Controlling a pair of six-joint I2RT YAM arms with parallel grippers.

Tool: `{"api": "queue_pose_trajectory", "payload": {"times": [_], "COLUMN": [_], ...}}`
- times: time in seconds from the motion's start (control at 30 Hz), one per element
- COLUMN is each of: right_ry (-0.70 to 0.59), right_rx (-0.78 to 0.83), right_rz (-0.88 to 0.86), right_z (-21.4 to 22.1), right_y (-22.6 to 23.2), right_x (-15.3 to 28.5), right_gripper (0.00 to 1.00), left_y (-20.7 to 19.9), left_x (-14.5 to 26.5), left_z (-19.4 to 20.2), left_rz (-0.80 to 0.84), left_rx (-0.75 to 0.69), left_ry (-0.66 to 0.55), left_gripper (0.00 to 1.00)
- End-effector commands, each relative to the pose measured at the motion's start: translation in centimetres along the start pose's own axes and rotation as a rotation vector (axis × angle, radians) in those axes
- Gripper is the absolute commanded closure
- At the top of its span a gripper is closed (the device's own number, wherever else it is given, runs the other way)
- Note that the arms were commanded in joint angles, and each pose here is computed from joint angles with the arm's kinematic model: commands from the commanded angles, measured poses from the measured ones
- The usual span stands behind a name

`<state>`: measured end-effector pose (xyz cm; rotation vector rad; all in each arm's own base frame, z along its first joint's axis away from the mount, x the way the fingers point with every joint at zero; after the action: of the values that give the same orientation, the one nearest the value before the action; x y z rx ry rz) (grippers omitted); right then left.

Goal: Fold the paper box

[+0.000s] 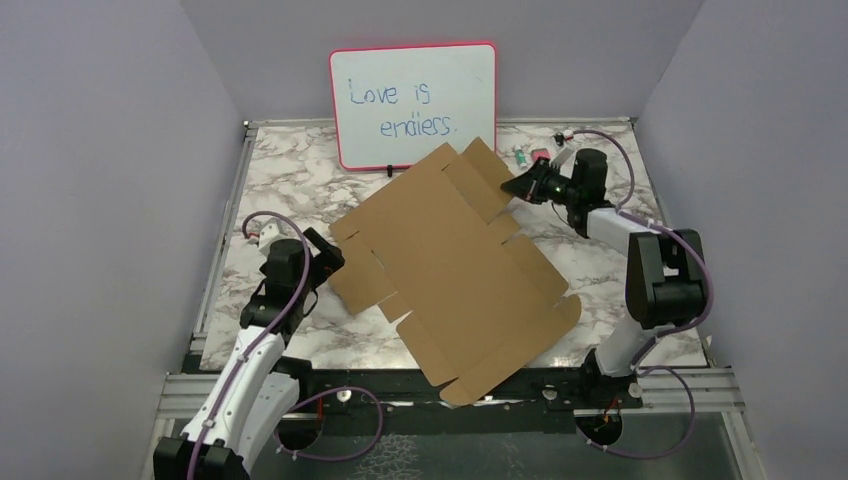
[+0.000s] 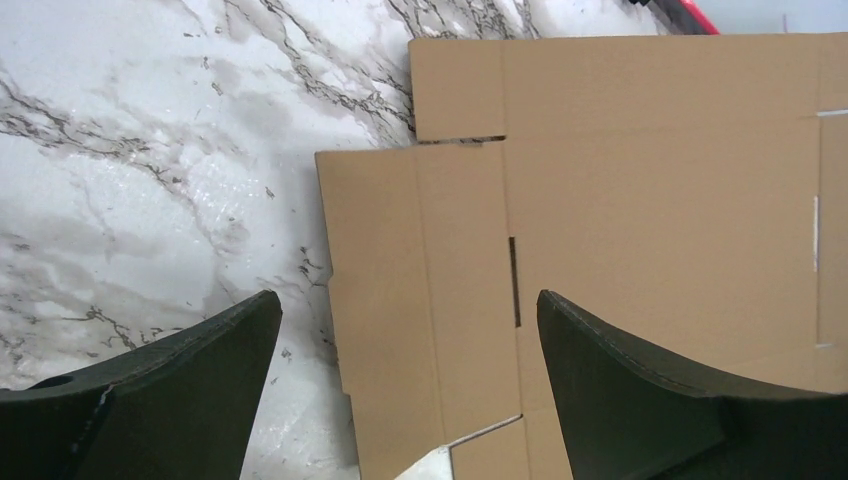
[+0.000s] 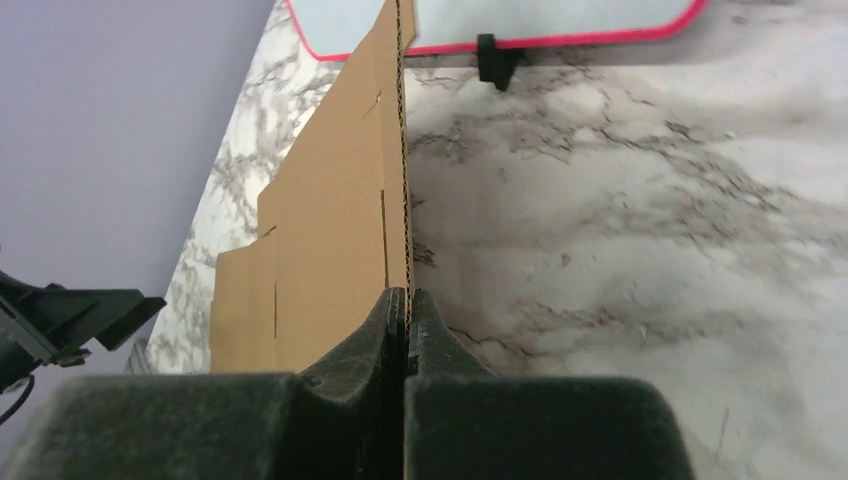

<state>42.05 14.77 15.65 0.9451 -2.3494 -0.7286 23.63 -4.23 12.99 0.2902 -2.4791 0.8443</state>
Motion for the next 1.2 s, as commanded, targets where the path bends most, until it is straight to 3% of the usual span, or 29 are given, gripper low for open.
{"api": "queue_pose_trajectory", "payload": {"times": [0.0, 0.23, 0.67, 0.97, 1.17], "right_ry": [-0.127, -0.208, -0.26, -0.235, -0.209], "right_rx": [-0.022, -0.049, -0.137, -0.229, -0.218], "right_rz": [0.163, 0.351, 0.511, 0.52, 0.572], "right_z": [-1.3, -0.4, 5.9, 10.9, 11.3], "right_y": [-0.1, -0.2, -0.3, -0.9, -1.9], "right_x": [2.4, 6.3, 12.3, 13.6, 13.7], "right_gripper": [0.99, 0.98, 0.92, 0.92, 0.77], "left_y": [-2.2, -3.8, -5.7, -7.8, -10.4], "left_x": [-0.8, -3.6, -5.3, -7.2, -9.7], "left_z": [-0.3, 1.3, 0.1, -1.3, -2.5], "left_rz": [0.087, 0.127, 0.219, 0.253, 0.301], "left_rx": [-0.027, -0.078, -0.057, -0.114, -0.153], "left_ry": [0.029, 0.197, 0.216, 0.254, 0.301], "left_gripper": [0.01, 0.01, 0.02, 0.02, 0.03]}}
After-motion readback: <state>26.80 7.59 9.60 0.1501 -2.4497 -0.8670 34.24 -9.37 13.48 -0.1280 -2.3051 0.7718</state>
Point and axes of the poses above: each gripper's point midway between its finger pads, its own x axis back along the fingers, its own y axis along the line the jaws close on, z = x × y, the point moved 3 cm from there along x, back along the fingers, and after that the axes turned 1 degree about x, right-handed, at the moved point
